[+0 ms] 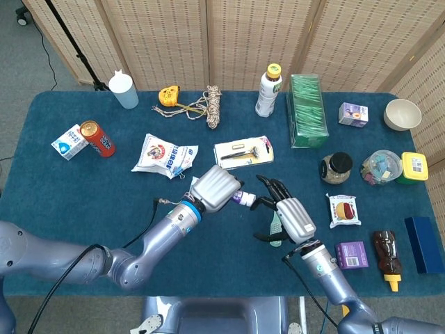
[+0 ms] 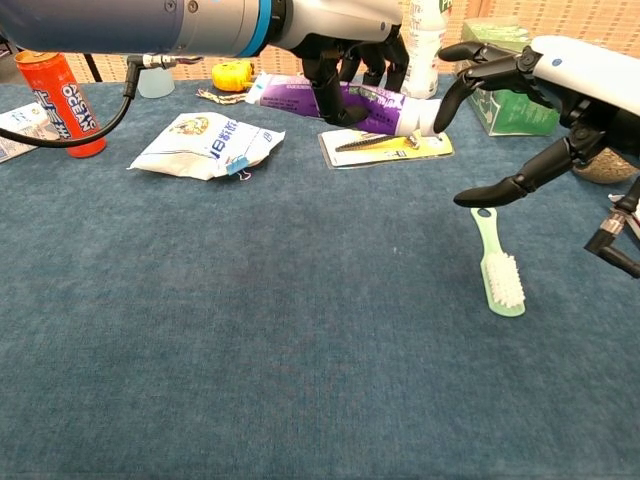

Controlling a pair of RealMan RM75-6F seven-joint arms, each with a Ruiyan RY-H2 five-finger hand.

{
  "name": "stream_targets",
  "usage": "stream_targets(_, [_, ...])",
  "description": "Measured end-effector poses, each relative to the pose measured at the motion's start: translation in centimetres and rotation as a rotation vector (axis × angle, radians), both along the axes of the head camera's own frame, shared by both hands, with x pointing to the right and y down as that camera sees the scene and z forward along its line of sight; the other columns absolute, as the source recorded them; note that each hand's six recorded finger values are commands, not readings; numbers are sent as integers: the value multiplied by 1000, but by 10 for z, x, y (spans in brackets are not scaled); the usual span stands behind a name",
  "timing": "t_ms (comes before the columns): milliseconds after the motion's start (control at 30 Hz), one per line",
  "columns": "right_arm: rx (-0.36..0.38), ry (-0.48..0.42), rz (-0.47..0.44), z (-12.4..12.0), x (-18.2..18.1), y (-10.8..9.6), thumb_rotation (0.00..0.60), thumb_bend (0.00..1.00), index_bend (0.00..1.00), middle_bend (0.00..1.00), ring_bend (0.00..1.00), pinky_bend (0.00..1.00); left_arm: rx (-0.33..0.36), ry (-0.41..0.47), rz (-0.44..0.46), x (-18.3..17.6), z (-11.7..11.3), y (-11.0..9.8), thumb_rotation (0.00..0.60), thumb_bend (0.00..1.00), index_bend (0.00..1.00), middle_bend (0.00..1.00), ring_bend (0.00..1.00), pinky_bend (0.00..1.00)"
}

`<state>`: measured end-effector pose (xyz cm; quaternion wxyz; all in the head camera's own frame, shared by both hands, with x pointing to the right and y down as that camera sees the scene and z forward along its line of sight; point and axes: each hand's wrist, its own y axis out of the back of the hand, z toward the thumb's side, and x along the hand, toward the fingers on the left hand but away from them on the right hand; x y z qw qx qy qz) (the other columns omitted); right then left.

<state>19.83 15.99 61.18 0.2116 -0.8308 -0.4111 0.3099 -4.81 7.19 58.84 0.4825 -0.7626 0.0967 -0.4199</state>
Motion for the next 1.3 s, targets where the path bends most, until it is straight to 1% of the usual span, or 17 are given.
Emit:
stream_targets(200, [8, -1, 3, -4, 4, 1, 600, 44, 325, 0, 0, 0, -11, 20, -19, -4, 3, 1, 600, 588, 589, 508, 500, 520])
stream_targets(300, [6, -5, 12, -5, 7, 1, 600, 44, 304, 0, 0, 0, -15, 31, -28, -9, 4, 2, 600, 587, 589, 508, 499, 520])
stream_targets(500, [-9, -35, 64, -8, 19, -1, 600, 44, 211, 0, 0, 0, -29, 55, -59, -23, 8, 2, 600, 585, 589, 508, 499, 520])
stream_targets(700, [-52, -107, 137, -7, 31, -4, 600, 44, 110, 0, 0, 0, -31, 63, -89, -41, 11, -1, 600, 584, 589, 508, 499, 520])
stream_targets(767, [-71, -135, 166, -6, 35, -6, 600, 44, 62, 0, 0, 0, -32, 63, -95, -44, 11, -2, 600, 584, 589, 508, 499, 520])
stream_targets(867, [-96, -169, 205, -4, 41, -8, 600, 44, 16, 0, 0, 0, -33, 65, -98, -48, 11, -3, 600, 585, 589, 508, 499, 520])
stream_targets(1100, [-180, -275, 299, 5, 50, -13, 600, 44, 0, 0, 0, 0, -34, 76, -101, -51, 10, -4, 600, 584, 589, 508, 500, 520])
stream_targets(1267, [-251, -383, 375, 10, 53, -16, 598, 44, 0, 0, 0, 0, -33, 75, -100, -52, 11, -5, 600, 584, 589, 508, 499, 520])
stream_targets(1300, [-263, -400, 386, 11, 53, -16, 587, 44, 0, 0, 0, 0, -33, 75, -101, -52, 11, -5, 600, 584, 589, 508, 499, 520])
